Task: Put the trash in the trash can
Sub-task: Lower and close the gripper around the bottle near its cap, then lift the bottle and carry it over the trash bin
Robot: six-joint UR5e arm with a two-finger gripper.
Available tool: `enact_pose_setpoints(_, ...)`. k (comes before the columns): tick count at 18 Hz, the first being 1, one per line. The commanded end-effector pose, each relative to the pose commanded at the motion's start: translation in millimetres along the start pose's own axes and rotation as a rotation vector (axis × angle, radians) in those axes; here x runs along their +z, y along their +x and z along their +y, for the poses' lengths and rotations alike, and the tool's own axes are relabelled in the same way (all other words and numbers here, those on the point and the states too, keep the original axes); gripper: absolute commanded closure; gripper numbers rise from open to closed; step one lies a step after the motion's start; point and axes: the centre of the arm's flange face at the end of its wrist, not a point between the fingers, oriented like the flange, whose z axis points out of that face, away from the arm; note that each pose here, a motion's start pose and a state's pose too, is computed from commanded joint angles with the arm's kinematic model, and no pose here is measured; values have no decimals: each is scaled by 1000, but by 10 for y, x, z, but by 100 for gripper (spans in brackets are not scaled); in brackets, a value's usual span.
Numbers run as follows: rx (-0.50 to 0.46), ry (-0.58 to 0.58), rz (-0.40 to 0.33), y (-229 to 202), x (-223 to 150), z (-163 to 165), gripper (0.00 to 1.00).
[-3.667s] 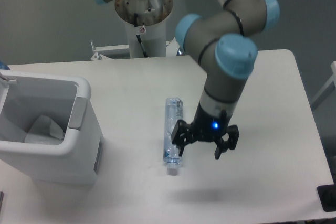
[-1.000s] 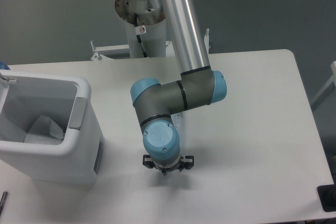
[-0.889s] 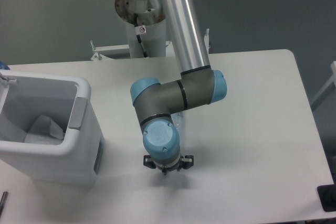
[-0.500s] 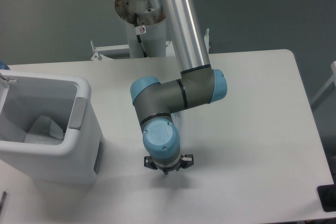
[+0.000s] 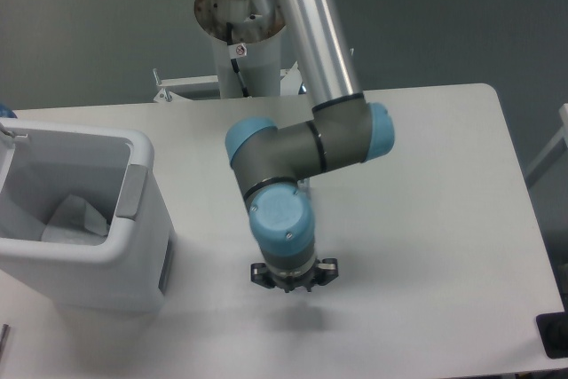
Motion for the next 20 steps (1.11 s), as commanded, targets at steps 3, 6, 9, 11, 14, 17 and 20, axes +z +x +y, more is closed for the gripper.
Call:
enact_pose_setpoints(3,-25,50,-11,-179,-313,0,94)
enact_pose_setpoints(6,-39,156,20,-272,-907,13,95)
enact_pose_setpoints(9,-26,282,46,-284,-1538,45,95)
enact_pose_setpoints(11,-18,369,78,-238,-1864,43,95)
enact_pose_setpoints(14,2,443,143,-161,-2169,39,95)
enact_pose_setpoints(17,1,507,180,-135,-2469,25,96)
enact_pose_setpoints(20,5,586,244,-121,-2874,131,96)
